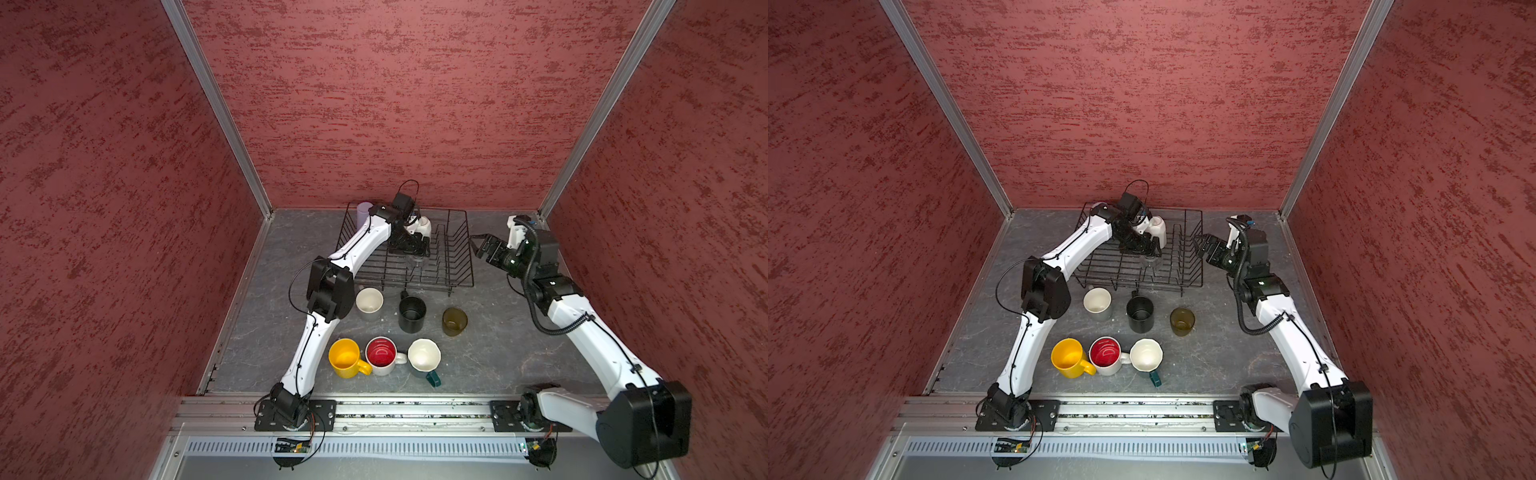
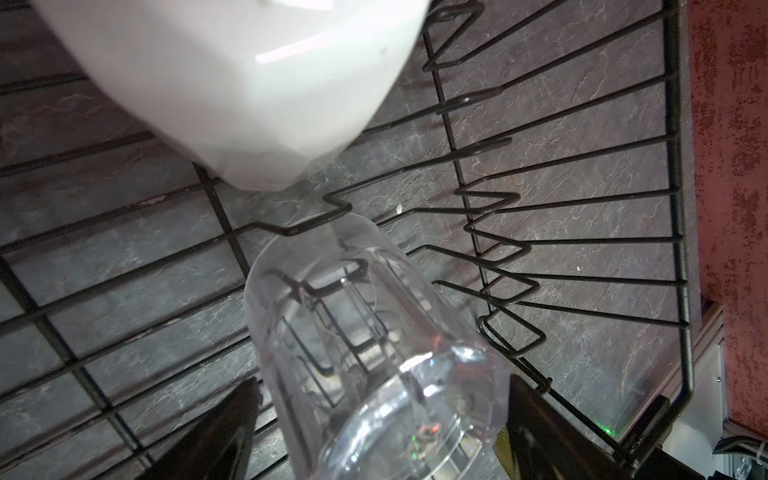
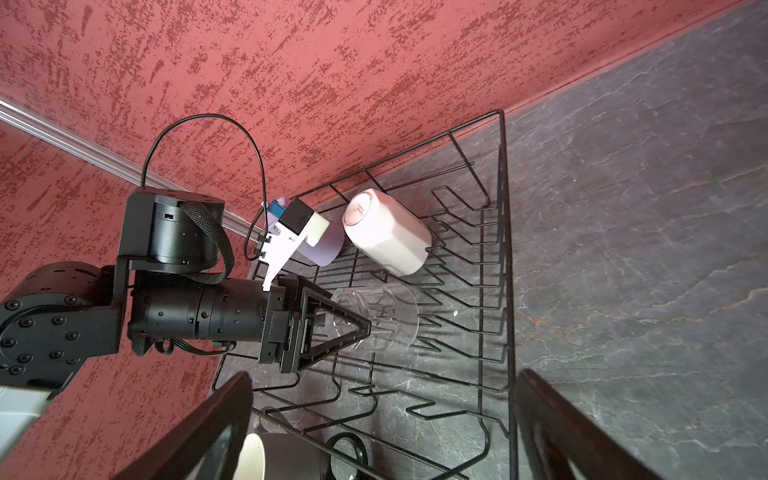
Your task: Load the cups into the dish rack
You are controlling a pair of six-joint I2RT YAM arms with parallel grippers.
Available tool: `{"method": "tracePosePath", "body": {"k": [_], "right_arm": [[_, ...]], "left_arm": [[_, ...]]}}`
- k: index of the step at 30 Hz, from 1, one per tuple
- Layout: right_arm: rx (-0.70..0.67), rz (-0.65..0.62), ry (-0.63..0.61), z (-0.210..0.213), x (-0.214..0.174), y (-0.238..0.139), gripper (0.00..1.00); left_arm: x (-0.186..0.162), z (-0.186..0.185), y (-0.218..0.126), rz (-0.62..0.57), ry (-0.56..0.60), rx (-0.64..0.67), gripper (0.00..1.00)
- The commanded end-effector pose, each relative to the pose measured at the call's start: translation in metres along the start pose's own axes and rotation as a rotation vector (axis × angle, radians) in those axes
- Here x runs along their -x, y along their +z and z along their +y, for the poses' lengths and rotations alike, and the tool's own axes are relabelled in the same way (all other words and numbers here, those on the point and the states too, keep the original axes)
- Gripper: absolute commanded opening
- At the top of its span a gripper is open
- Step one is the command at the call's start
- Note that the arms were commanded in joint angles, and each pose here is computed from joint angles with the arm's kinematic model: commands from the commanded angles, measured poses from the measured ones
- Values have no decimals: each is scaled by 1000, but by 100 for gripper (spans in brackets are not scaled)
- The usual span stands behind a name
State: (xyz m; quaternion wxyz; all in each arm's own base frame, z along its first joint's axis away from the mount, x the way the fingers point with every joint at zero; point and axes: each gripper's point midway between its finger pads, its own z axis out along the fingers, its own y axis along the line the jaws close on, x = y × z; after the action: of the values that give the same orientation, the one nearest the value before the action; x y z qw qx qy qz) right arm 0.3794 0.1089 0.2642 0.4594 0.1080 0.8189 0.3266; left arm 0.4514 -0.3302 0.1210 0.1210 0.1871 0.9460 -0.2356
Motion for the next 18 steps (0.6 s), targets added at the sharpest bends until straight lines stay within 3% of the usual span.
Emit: {"method": "tracePosePath", "body": {"k": [1, 9, 18], "right_arm": [[16, -7, 4, 0, 0, 1, 99], [-109, 48, -32, -18, -2, 3, 94], [-265, 172, -110, -33, -26, -13, 77]], "left_arm": [[9, -10, -22, -46, 34, 4, 94], [30, -25, -57, -168, 87, 4, 100], [54, -48, -125, -386, 156, 5, 100]]}}
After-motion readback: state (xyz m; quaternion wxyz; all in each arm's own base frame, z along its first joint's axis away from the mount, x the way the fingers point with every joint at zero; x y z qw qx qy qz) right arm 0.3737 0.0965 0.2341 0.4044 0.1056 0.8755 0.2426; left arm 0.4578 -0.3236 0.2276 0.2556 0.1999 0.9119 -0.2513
